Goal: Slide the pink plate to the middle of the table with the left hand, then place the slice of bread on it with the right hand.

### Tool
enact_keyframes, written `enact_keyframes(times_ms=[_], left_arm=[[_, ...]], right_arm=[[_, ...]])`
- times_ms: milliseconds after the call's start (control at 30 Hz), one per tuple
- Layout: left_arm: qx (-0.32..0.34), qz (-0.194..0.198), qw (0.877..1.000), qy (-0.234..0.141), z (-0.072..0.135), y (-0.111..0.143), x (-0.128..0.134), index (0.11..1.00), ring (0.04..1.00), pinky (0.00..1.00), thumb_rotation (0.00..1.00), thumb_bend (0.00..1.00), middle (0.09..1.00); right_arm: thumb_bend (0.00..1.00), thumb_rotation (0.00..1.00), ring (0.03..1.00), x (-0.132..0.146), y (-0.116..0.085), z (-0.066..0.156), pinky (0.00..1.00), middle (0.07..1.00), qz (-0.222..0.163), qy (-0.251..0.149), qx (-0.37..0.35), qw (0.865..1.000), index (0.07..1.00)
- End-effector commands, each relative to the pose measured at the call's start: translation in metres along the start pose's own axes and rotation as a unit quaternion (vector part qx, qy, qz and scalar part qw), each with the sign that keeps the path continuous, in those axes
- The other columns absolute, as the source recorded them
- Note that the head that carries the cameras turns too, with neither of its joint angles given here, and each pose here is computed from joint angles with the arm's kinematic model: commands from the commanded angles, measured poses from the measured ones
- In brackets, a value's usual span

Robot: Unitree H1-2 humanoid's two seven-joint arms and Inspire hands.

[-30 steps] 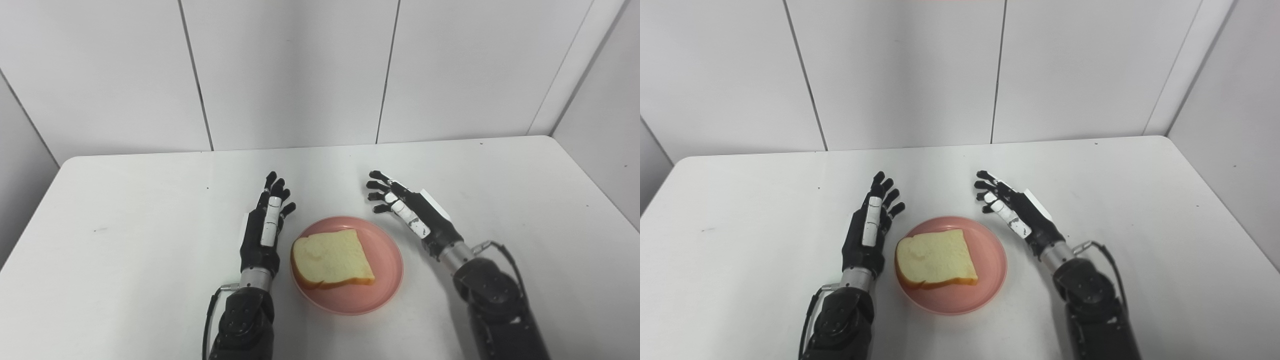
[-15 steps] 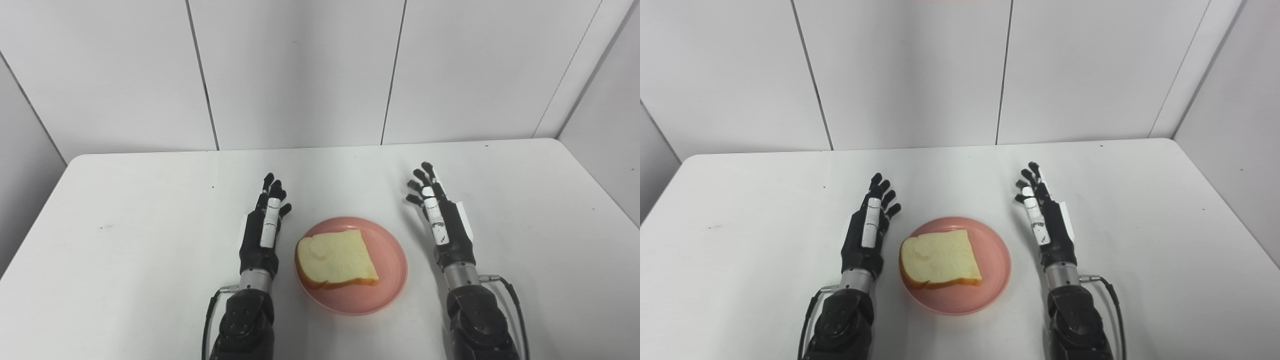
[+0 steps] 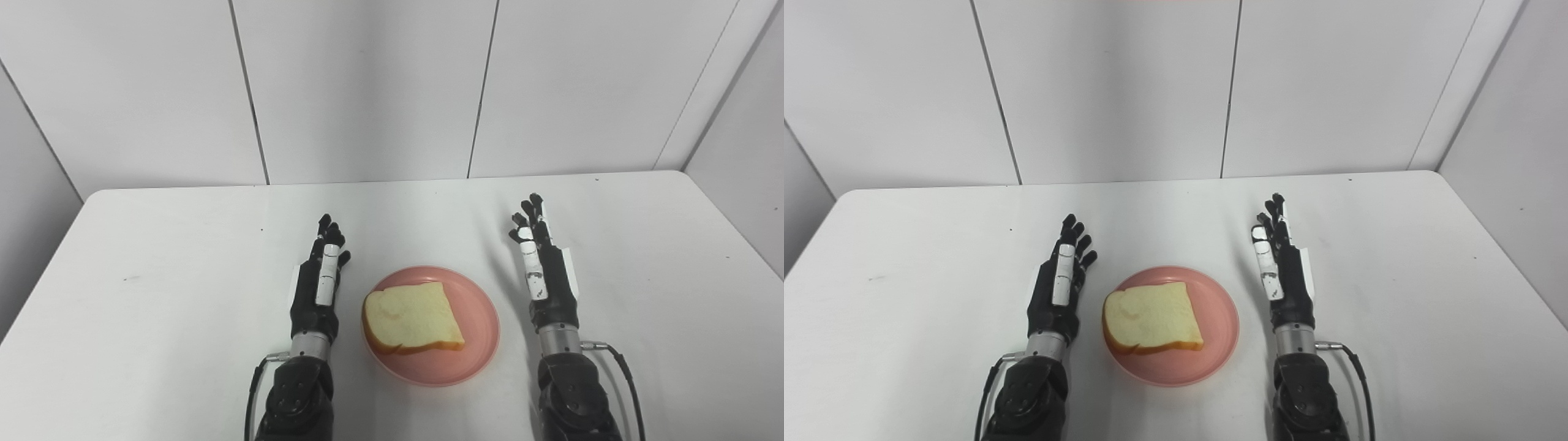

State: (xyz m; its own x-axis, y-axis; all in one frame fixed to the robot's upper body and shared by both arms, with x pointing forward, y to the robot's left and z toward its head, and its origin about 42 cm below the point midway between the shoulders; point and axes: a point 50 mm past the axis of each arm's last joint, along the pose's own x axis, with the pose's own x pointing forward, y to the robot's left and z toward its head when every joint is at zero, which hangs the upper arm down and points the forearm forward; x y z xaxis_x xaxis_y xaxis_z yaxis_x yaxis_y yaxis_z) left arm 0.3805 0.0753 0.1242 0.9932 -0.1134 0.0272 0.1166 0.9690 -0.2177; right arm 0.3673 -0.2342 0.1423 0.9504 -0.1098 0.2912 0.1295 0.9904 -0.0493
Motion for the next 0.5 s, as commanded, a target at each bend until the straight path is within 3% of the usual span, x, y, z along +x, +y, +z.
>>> enact_keyframes(times_ms=[0,467], left_arm=[[-0.017,0.007,0.999,0.028,-0.0114,-0.0126,-0.0097,0.962,0.969,0.93,0.88,0.87,0.986],[-0.022,0.009,0.999,0.031,-0.0120,-0.0129,-0.0092,0.964,0.970,0.94,0.88,0.85,0.995]], right_arm=[[0.72,1.00,0.907,-0.0096,0.0044,-0.0059,0.86,0.949,0.009,-0.001,0.013,1.000,0.975],[0.75,0.99,0.834,-0.0108,0.0030,-0.0080,0.77,0.899,0.022,0.013,0.029,0.999,0.907]])
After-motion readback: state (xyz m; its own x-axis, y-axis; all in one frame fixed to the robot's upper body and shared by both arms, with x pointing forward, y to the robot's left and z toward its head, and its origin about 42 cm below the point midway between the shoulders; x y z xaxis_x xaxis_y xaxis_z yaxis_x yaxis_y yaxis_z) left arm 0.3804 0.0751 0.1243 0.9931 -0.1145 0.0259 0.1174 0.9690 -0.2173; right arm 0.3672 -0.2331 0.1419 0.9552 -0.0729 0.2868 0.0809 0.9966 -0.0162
